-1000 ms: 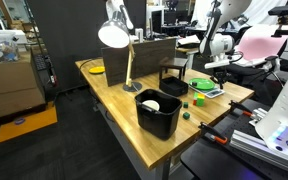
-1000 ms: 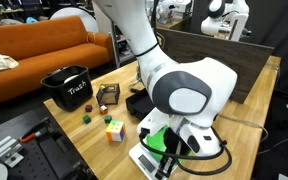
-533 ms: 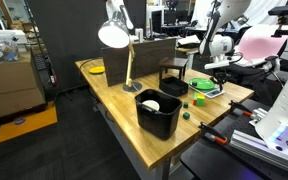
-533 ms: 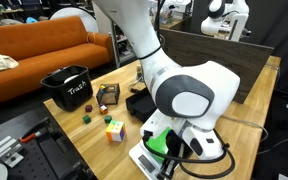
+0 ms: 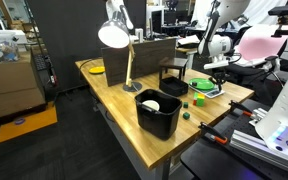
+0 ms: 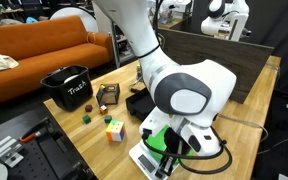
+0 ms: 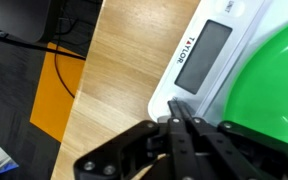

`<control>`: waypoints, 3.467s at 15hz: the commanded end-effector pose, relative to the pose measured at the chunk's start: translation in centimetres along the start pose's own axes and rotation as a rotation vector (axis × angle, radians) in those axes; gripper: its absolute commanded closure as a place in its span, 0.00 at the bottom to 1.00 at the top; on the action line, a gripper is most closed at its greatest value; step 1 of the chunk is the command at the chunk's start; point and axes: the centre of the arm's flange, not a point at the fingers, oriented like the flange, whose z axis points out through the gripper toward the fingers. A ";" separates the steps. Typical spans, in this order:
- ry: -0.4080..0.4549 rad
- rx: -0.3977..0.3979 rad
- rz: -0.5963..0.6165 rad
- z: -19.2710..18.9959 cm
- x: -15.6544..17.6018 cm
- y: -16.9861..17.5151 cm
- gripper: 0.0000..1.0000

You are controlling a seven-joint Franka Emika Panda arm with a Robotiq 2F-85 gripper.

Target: Switch on the digital scale

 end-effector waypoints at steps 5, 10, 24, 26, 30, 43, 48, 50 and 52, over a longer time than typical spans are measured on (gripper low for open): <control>-0.044 0.008 -0.036 0.5 -1.6 -0.1 1.00; -0.061 0.002 -0.052 1.0 -2.4 -0.1 1.00; -0.062 -0.003 -0.032 0.7 -2.1 1.0 1.00; -0.057 0.001 -0.025 0.4 -2.3 1.5 1.00; -0.042 0.009 -0.018 -0.7 -3.2 3.5 0.59; 0.156 -0.018 -0.249 -8.9 -12.4 6.4 0.01; 0.190 -0.030 -0.299 -10.6 -13.5 5.3 0.00; 0.196 -0.022 -0.303 -11.0 -13.9 5.3 0.00; 0.191 -0.027 -0.301 -10.6 -13.7 5.3 0.00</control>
